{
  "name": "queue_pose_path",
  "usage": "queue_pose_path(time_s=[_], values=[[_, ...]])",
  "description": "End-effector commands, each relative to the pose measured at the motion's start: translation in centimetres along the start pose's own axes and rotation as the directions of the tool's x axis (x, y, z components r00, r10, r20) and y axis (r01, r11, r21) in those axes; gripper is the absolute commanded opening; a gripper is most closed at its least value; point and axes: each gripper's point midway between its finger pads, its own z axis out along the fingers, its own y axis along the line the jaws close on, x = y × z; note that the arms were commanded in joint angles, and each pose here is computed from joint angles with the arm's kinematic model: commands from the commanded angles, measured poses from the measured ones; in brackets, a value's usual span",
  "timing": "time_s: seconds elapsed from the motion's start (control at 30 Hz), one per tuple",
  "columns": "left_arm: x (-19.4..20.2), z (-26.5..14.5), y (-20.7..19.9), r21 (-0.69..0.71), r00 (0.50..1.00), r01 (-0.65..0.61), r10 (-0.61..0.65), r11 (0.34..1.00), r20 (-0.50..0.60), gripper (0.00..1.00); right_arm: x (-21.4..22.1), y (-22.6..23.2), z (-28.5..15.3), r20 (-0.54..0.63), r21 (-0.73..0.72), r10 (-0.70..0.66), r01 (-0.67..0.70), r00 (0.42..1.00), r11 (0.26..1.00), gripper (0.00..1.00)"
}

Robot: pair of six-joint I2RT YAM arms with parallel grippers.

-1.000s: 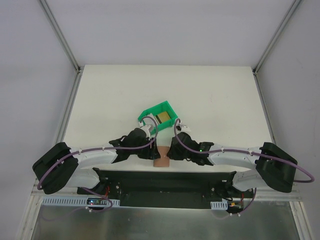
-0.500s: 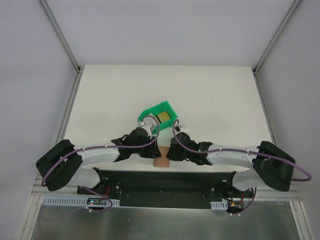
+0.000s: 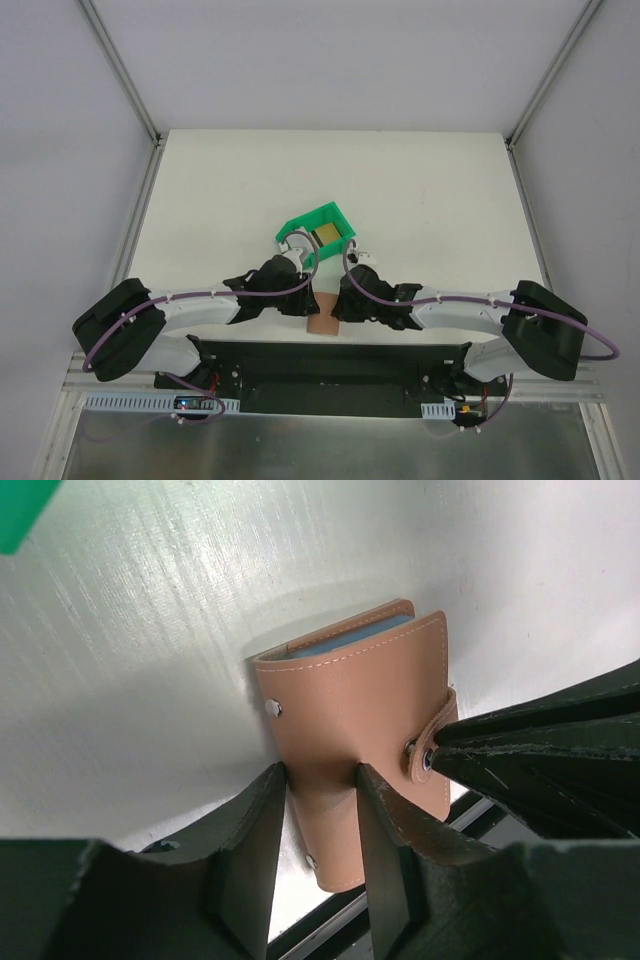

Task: Put the credit cards into the card holder
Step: Close the card holder at the center of the board.

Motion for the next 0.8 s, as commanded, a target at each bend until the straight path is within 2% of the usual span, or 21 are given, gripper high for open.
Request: queue_pose_path(time_s=[0.0,0.1,0.33,0.47,0.77], values=[[3.4,-0.3,3.2,-0.118,0.995,-0.005,-0.007,0.993,-0.103,0.35,-0.1,1.4,0.2,-0.013,-0.017,0.000,0.000,1.000,1.000,0.15],[3.4,-0.5,2.9,-0.102,0.995,-0.008,-0.002,0.995,-0.099,0.40,-0.1,0.9,0.4,-0.025,0.032,-0.005,0.006,1.000,0.999,0.15],[4.1,-0.9,3.3,-0.094,0.994,-0.007,-0.003,0.996,-0.108,0.41,-1.1,0.5,0.7,0.014,0.080,-0.016,0.015,1.000,0.997,0.15],[4.7,-1.0,3.8,-0.114,0.993,0.016,-0.030,0.993,-0.115,0.40,-1.8,1.4,0.3,0.042,0.040,-0.030,0.028,0.999,0.999,0.15],[3.6,-0.7,3.9,-0.152,0.992,0.116,-0.123,0.982,-0.039,0.43,-2.2,1.1,-2.4,0.068,-0.012,-0.008,0.009,0.998,1.000,0.17]])
